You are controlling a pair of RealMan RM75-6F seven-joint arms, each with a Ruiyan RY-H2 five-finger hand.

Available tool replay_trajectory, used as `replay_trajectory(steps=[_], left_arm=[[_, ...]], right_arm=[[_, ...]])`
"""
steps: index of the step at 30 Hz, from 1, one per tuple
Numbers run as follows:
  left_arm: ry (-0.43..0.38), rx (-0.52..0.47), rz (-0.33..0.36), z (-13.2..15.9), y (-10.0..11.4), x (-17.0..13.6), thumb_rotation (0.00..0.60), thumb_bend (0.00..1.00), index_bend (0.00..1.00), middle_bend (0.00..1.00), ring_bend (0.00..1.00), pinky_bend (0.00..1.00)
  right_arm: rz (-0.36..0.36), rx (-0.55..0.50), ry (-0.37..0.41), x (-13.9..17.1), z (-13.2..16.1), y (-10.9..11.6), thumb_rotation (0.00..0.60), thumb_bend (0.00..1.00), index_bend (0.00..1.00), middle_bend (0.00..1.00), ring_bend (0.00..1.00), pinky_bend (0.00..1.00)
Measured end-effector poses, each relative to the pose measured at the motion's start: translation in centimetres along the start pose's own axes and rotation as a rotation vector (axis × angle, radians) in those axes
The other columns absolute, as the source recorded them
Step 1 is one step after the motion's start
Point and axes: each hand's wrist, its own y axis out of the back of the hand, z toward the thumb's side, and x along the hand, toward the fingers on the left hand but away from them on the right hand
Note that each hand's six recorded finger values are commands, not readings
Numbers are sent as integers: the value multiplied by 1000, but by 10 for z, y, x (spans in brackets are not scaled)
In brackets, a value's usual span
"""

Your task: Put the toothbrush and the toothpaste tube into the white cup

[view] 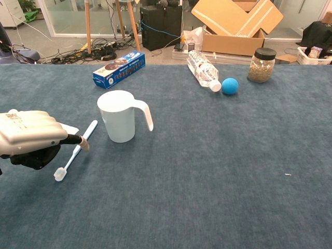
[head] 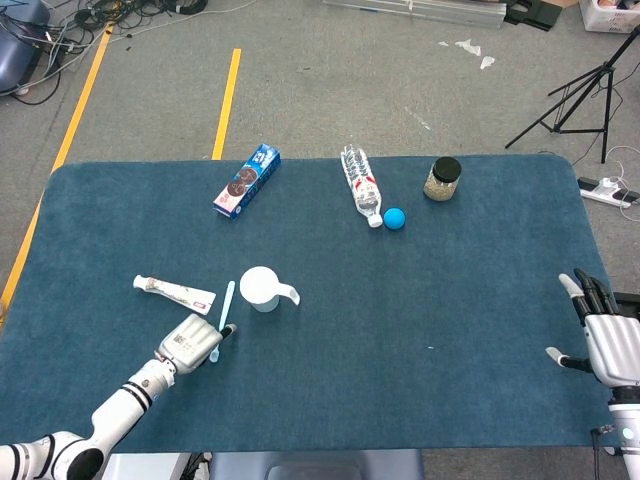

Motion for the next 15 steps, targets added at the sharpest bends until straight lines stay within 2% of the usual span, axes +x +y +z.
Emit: replay_trajectory(steps=[15], left_arm=[[36,7,-35,-10,-13,3,600,1000,202,1000,1000,1000]], right_arm=[[1,-1,-3,-1,-1,0,600,0,3,11,56,501]])
